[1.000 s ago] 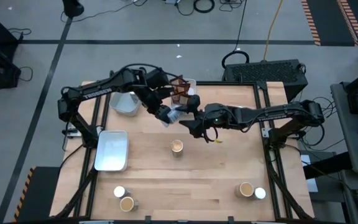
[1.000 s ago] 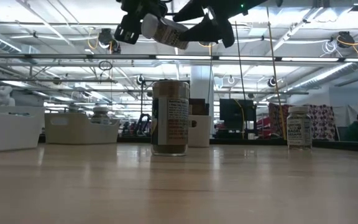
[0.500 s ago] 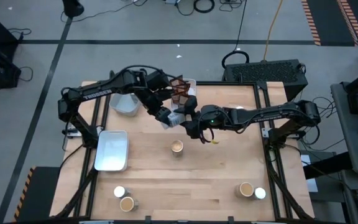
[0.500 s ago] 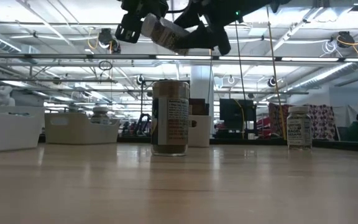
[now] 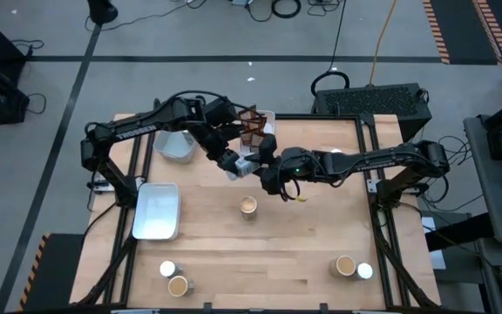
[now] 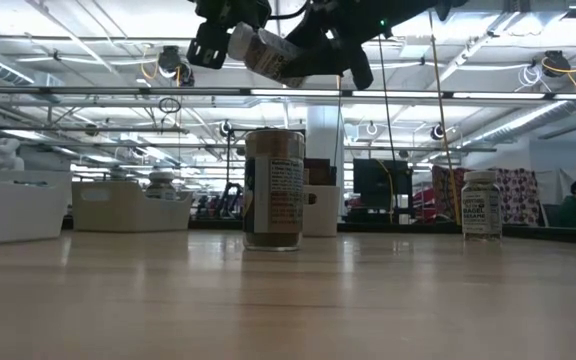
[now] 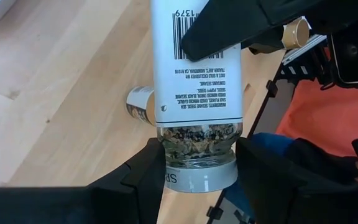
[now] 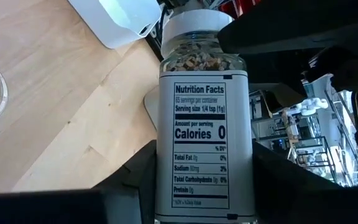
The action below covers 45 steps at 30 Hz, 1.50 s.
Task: Sort spices by type
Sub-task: Put the white seasoning bottle into the gray bin
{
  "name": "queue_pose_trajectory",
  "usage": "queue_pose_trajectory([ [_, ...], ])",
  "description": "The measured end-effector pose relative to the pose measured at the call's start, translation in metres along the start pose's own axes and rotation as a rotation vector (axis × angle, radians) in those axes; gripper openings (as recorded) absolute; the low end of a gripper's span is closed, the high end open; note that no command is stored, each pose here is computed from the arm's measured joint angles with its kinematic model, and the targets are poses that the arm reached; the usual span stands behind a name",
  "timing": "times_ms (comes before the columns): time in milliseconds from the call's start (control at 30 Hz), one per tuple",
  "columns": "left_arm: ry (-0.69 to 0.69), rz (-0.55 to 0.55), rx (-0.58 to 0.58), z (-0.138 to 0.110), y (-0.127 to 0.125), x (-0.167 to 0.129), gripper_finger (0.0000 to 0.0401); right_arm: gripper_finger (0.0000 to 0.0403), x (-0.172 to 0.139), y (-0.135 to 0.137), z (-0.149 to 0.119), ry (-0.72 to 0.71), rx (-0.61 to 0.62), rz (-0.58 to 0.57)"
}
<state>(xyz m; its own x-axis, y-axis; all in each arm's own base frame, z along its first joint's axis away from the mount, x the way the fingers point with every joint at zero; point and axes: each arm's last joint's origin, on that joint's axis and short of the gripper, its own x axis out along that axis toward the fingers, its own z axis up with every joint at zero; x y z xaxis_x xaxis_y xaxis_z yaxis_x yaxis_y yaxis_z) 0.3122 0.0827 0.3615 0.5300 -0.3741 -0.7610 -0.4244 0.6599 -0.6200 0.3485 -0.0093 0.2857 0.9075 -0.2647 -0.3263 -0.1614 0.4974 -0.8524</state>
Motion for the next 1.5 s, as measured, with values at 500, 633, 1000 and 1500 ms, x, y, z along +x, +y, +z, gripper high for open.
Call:
queue_pose_trajectory([
  [500,-0.052,-0.001,0.039,0.008,0.008,-0.007,0.0188,0.0164,-0.001,0.001,-0.001,-0.007,0.219,0.019],
  [633,-0.057,-0.008,0.051,0.01,0.01,-0.009,0.0188,0.0164,-0.001,0.001,-0.001,-0.004,0.256,0.024],
  [1000,-0.152,0.018,0.056,0.01,0.022,-0.036,0.0189,0.0164,-0.002,0.002,0.001,-0.035,0.26,0.058],
  [1500,-0.382,0.132,0.532,-0.02,0.007,-0.095,0.0235,0.0164,0.002,-0.02,-0.03,-0.115,0.612,0.143],
])
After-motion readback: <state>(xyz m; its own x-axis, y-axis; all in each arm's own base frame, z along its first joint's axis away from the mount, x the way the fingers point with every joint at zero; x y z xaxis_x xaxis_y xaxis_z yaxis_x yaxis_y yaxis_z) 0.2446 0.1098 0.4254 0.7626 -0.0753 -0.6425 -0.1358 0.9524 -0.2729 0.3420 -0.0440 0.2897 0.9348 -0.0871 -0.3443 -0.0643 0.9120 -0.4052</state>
